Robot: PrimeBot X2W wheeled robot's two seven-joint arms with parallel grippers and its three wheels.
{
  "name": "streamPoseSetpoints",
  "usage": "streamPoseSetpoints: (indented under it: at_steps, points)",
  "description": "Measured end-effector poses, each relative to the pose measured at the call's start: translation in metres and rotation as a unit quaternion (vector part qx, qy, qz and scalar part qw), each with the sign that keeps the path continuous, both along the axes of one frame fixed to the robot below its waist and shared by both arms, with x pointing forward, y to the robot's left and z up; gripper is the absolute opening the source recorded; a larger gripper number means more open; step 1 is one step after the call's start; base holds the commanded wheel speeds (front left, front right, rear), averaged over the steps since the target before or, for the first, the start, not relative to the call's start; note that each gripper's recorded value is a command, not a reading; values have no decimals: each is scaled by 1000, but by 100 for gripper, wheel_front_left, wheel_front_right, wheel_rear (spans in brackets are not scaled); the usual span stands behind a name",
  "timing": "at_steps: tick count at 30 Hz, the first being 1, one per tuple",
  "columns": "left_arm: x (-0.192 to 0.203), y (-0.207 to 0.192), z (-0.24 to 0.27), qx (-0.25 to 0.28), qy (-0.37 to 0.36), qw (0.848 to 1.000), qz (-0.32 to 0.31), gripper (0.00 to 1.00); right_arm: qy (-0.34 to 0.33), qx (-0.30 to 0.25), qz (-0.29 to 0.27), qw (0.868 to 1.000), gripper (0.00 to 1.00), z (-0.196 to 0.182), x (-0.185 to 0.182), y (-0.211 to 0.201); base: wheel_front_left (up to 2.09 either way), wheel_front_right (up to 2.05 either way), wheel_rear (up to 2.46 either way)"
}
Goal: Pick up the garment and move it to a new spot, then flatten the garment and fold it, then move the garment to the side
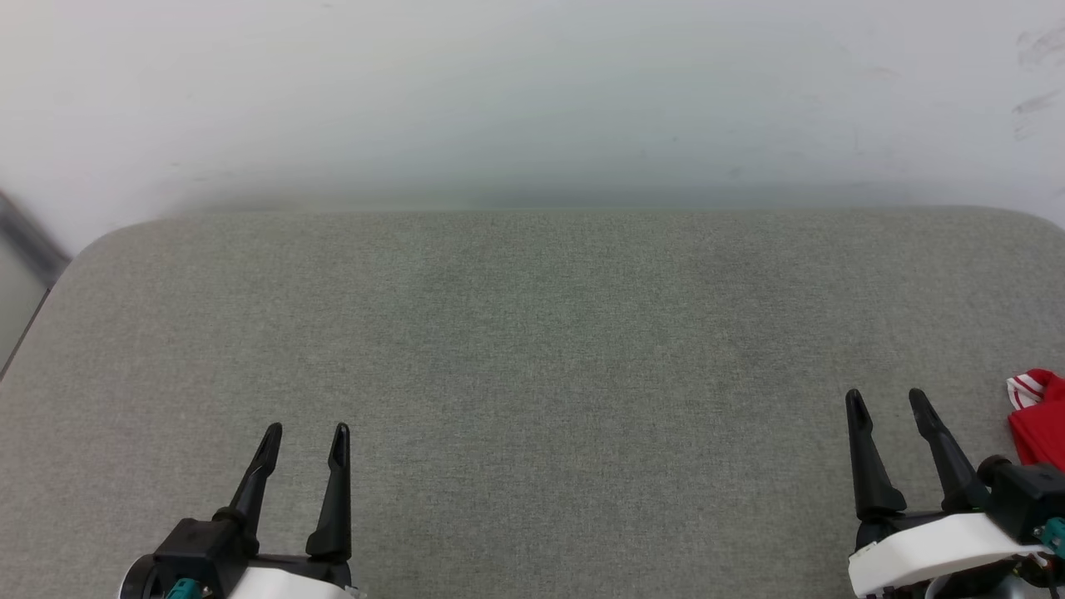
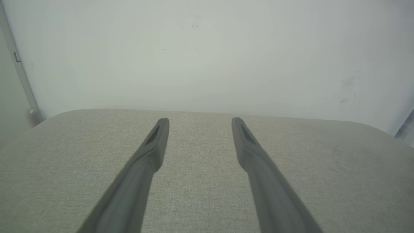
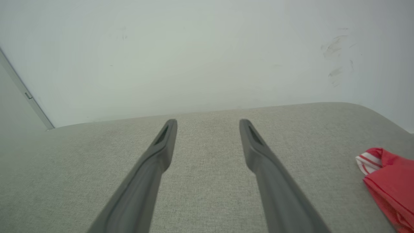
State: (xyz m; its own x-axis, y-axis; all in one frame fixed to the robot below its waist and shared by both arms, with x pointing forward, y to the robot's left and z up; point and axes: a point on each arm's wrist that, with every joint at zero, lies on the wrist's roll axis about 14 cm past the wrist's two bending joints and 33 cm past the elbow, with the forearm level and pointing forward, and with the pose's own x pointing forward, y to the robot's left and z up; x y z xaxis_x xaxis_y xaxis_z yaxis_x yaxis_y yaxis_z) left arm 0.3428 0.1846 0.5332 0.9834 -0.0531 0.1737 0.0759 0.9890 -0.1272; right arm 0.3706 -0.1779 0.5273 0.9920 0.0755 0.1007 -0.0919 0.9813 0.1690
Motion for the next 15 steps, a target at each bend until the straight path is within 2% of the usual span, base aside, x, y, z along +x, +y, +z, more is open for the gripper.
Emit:
streamPoseSetpoints:
  at_steps: [10,11,15]
  points:
    - [-1,-5,-3,-4,5,1000,-8,100,1,0,5,1000,100,-1,0,4,0,0,0]
    - [-1,-5,-7,-5,11,1000,-8,0,7,1,5,1000,0,-5,-1,4,0,0,0]
    - [-5,-6,-21,-20,35,999,-7,0,34,14,2,999,0,-21,-6,2,0,0,0]
